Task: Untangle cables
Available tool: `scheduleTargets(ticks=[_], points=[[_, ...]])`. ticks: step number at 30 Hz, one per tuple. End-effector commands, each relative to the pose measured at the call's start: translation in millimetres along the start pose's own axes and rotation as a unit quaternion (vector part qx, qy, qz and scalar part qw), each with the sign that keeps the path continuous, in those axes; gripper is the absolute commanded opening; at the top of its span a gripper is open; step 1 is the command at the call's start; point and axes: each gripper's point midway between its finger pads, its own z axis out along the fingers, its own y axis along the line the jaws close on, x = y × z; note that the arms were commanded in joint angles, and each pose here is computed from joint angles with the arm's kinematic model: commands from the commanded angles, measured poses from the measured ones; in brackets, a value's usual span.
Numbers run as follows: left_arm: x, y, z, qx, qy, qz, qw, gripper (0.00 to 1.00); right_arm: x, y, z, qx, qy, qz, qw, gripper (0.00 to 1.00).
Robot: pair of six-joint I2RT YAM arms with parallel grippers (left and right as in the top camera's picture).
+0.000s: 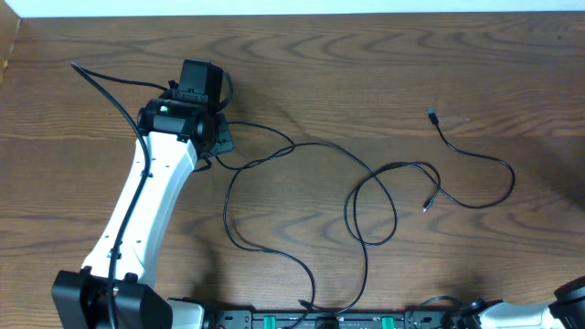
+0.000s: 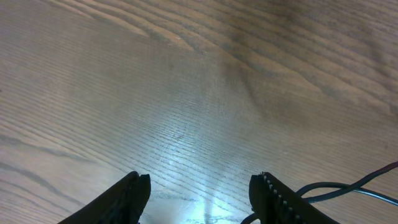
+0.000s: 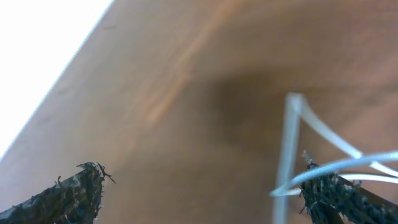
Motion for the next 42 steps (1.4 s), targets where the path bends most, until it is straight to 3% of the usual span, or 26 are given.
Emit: scheduleTargets(ticks=[1, 12, 17, 23, 34, 42], points=[[-0.5, 0.6, -1.6, -0.001, -0.002, -0.002, 1.000, 0.64, 7.4, 54.9, -3.4, -0.140, 0.025, -0.010, 0.990, 0.99], [-0.4, 0.6, -1.6, -0.001, -0.002, -0.002, 1.000, 0.65, 33.0, 121.7, 3.3, -0.191, 0.065, -0.083, 0.976, 0.99], [-0.3, 0.7, -1.6, -0.001, -0.002, -0.002, 1.000, 0.65, 39.1, 82.9, 13.1, -0.070, 0.079, -0.037, 0.994, 0.99], [-0.5, 0.6, -1.6, -0.001, -0.002, -0.002, 1.000, 0.65, 48.2, 27.5, 4.2, 0.055, 0.096, -0.005, 0.994, 0.99], [-0.6, 0.5, -1.6, -0.001, -0.002, -0.002, 1.000, 0.65, 55.0, 91.0, -4.0, -0.140, 0.113, -0.038, 0.983, 0.99], [-1.8, 0.0, -1.6, 0.001, -0.005, -0.003, 1.000, 0.65, 86.4, 161.2, 0.4, -0.185, 0.153, -0.108, 0.965, 0.99]])
